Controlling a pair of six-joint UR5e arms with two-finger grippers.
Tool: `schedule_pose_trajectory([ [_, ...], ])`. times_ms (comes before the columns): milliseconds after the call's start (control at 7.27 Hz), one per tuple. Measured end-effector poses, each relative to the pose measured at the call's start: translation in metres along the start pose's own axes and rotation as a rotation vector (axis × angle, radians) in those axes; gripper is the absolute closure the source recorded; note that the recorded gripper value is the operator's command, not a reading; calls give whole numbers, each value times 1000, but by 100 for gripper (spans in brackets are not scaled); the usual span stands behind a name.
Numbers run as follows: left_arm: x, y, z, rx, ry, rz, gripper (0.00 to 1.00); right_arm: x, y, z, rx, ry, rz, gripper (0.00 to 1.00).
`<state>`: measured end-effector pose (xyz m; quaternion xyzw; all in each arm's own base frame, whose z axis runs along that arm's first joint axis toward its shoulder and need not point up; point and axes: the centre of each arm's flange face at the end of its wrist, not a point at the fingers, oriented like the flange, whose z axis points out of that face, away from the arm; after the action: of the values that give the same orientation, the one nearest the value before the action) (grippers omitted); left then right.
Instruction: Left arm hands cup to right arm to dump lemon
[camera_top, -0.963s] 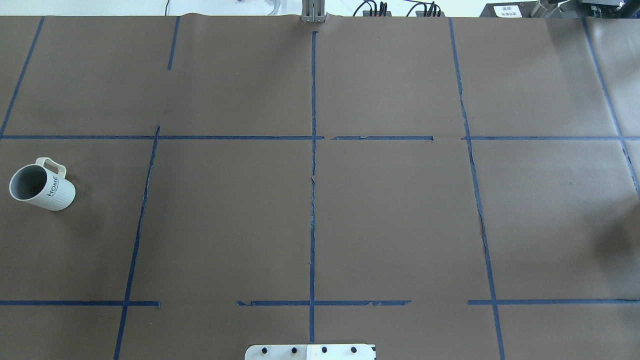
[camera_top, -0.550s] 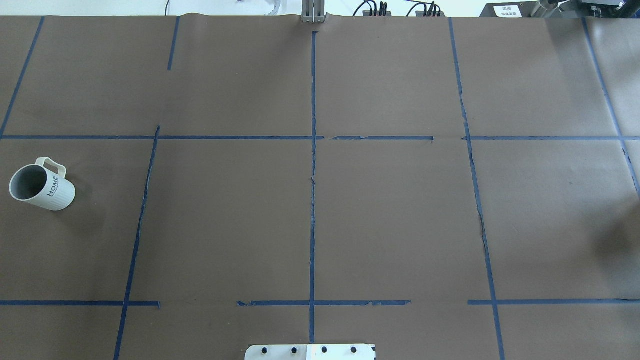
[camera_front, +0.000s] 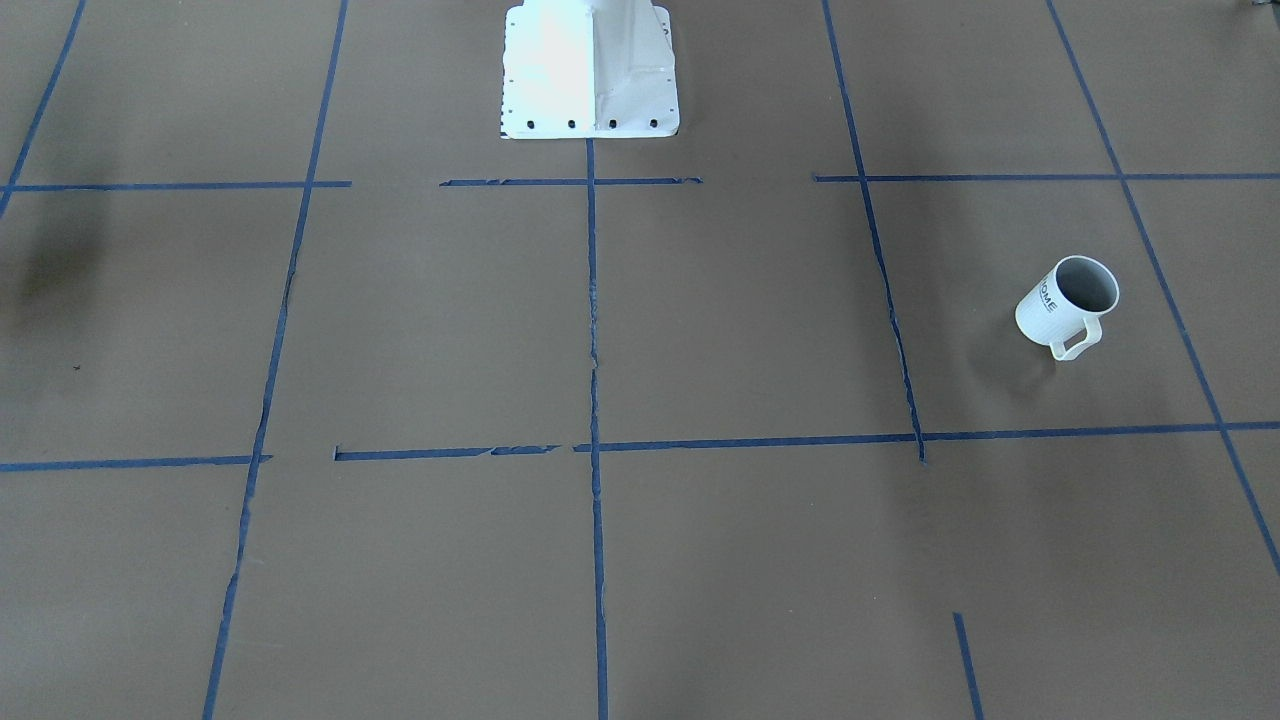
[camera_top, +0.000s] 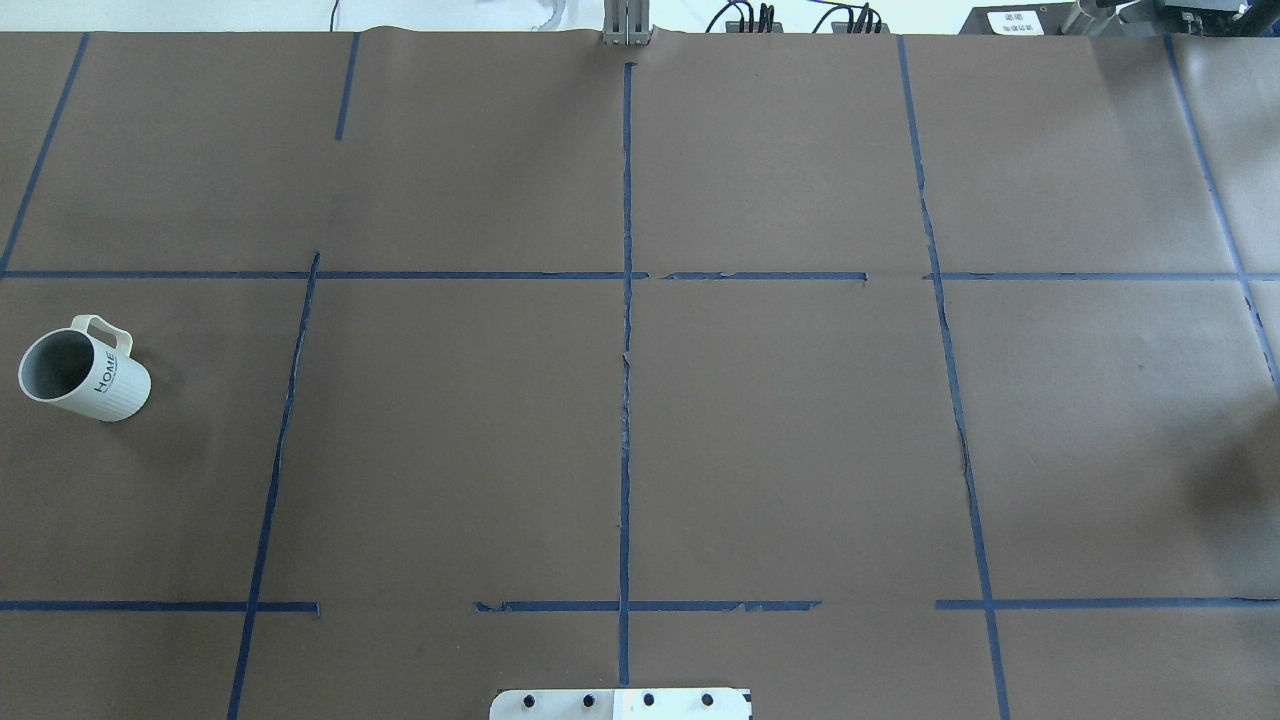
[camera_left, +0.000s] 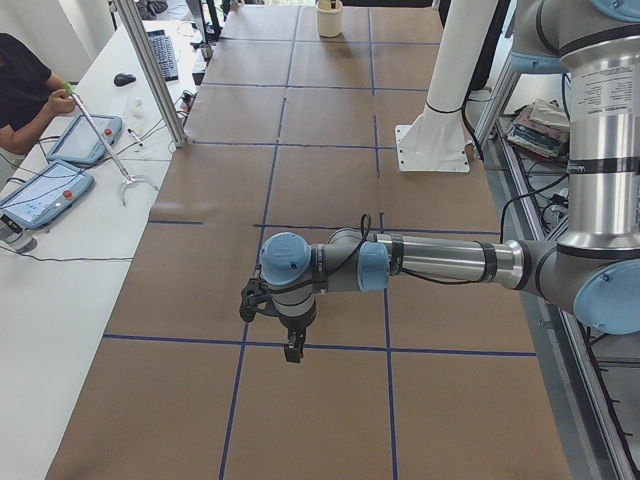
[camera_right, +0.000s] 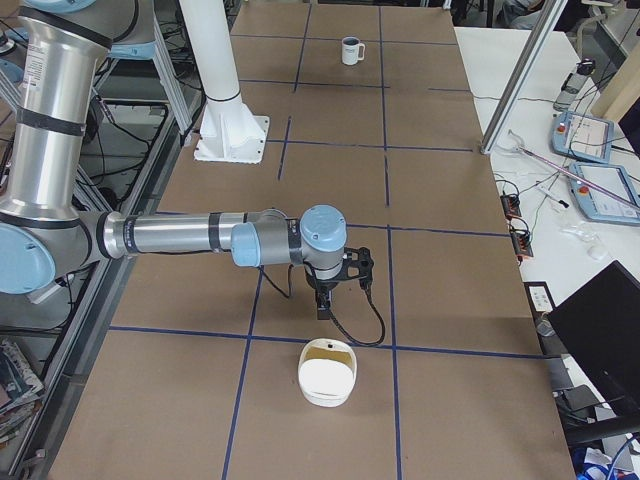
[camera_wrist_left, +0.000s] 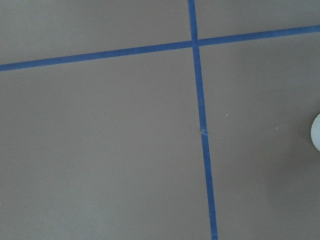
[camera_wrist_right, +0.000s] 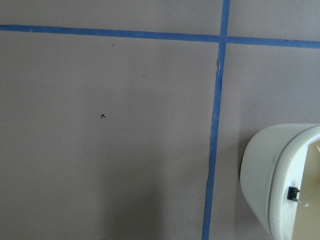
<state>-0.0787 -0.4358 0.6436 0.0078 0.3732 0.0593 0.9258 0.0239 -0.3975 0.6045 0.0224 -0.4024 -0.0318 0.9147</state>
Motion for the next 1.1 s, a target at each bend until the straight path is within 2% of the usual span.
schedule_pose_trajectory([
  [275,1,0,-1,3,1,4,0,-2,-1,-1,17,-3,-20,0],
  [550,3,2,-1,5,4,9,0,-5,-2,-2,20,-30,-28,0],
  [963,27,-9,11,21,107,26,0,-14,-4,-2,19,-52,-48,0],
  [1101,41,-15,16,34,120,-2,0,-16,-4,-2,18,-53,-48,0],
])
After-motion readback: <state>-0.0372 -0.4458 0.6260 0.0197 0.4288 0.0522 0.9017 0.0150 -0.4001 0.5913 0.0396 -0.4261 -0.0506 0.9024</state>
